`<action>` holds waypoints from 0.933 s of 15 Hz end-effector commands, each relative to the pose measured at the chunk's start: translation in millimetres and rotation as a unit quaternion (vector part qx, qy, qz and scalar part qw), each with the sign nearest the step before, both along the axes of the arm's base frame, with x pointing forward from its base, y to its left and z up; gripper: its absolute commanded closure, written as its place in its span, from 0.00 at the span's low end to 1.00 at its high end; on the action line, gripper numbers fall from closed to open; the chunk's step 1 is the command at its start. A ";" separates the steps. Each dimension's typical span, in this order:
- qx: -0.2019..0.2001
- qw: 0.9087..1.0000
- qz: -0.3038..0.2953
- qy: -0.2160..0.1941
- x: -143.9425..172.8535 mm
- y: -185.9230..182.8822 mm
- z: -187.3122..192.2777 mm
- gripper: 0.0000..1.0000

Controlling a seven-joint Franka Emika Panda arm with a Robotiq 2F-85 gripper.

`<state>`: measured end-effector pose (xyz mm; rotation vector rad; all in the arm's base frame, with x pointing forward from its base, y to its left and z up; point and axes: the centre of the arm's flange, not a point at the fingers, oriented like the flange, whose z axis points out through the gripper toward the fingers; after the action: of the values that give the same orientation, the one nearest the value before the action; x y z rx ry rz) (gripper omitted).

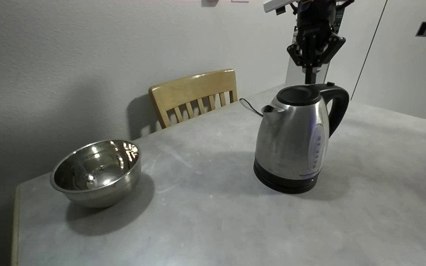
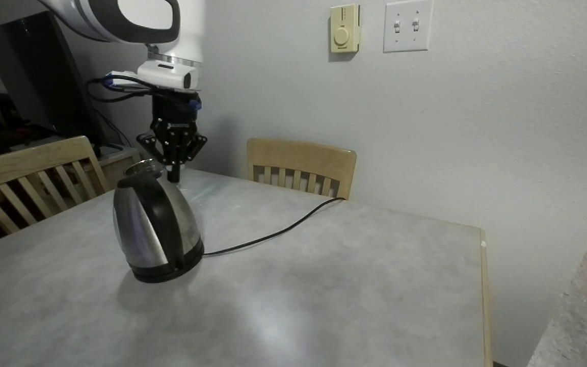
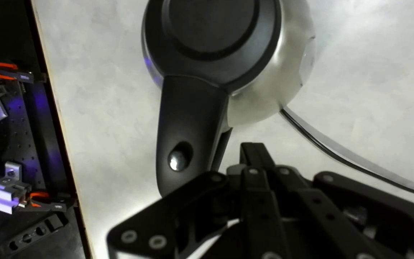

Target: Press the button on the kettle to open the lid

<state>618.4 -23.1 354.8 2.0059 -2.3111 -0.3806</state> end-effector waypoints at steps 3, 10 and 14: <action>-0.003 1.000 -0.022 -0.008 -39.4 5.3 10.0 1.00; -0.010 0.998 -0.067 0.000 -70.2 7.6 9.4 1.00; -0.023 0.997 -0.075 -0.016 -72.8 7.1 15.7 1.00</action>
<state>560.9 -17.7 366.0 1.8439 -2.4429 -0.3593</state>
